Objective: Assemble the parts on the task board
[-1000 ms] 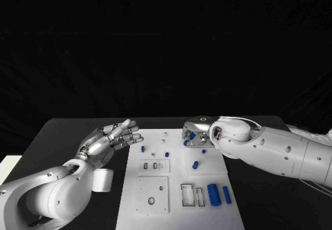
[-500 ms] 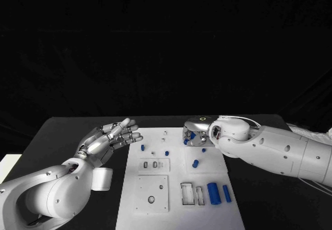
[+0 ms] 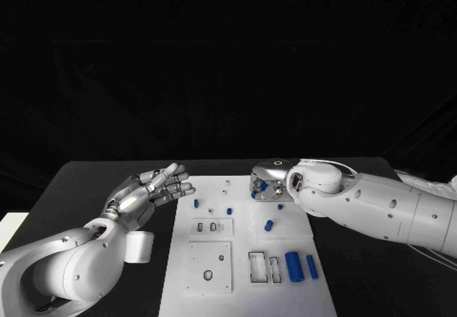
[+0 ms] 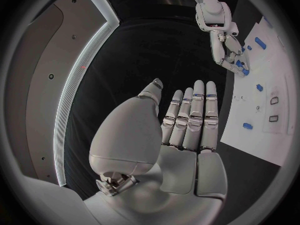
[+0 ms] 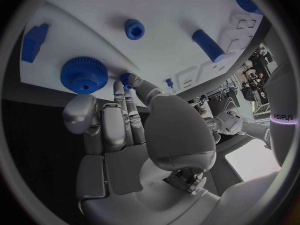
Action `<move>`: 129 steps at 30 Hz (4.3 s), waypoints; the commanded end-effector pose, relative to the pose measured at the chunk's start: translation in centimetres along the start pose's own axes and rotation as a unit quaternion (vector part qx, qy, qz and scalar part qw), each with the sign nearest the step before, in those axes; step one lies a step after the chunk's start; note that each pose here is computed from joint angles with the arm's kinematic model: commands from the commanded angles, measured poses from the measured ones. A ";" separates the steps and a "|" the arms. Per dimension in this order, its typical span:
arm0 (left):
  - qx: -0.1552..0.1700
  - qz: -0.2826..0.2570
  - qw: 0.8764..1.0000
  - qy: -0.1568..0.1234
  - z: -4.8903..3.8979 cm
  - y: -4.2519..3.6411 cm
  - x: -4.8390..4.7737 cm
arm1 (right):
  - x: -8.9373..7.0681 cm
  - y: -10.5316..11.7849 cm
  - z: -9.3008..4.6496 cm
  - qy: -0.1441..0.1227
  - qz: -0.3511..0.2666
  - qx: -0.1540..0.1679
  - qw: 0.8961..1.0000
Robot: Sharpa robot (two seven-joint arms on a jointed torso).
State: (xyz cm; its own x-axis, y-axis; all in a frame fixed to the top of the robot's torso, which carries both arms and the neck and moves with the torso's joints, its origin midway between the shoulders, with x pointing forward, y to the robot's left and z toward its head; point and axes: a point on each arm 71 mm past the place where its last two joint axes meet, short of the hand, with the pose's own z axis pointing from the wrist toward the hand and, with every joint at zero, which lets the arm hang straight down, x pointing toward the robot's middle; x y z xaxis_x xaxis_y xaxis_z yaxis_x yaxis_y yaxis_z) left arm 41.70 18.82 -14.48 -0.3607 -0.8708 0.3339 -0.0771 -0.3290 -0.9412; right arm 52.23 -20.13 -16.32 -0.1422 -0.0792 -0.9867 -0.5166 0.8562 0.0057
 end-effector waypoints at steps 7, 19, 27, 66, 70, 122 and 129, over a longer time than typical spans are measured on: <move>0.001 -0.005 1.000 0.008 0.14 -0.05 0.15 | -2.0 0.7 0.5 -0.070 0.020 0.003 0.997; 0.000 -0.006 1.000 0.012 0.13 -0.06 0.48 | -3.1 2.6 2.5 -0.117 0.007 0.001 0.993; 0.001 -0.006 1.000 0.015 0.20 -0.22 0.61 | -2.9 3.4 3.9 -0.111 0.003 -0.001 0.994; 0.001 -0.005 1.000 0.014 0.27 -0.32 0.56 | -1.8 3.0 5.2 -0.064 -0.032 0.035 0.997; 0.001 -0.006 1.000 0.014 0.26 -0.32 0.56 | -1.6 3.3 5.4 -0.064 -0.033 0.033 0.997; 0.000 -0.002 1.000 0.007 0.33 -0.53 -0.29 | -1.6 -6.7 -5.0 -0.048 0.116 0.155 0.980; -0.001 -0.002 1.000 0.007 0.40 -0.50 -0.29 | -0.8 -6.1 -4.0 -0.033 0.105 0.149 0.983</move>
State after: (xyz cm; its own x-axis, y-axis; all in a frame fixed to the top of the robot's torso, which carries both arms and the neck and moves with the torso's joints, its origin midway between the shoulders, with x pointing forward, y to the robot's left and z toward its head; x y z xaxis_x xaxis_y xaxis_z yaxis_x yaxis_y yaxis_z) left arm 42.25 19.32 -14.24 -0.3533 -0.8768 0.3262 -0.0800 -0.3191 -0.9443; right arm 52.11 -27.40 -14.53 -0.1288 0.1776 -0.9756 -0.2111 0.9564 0.2020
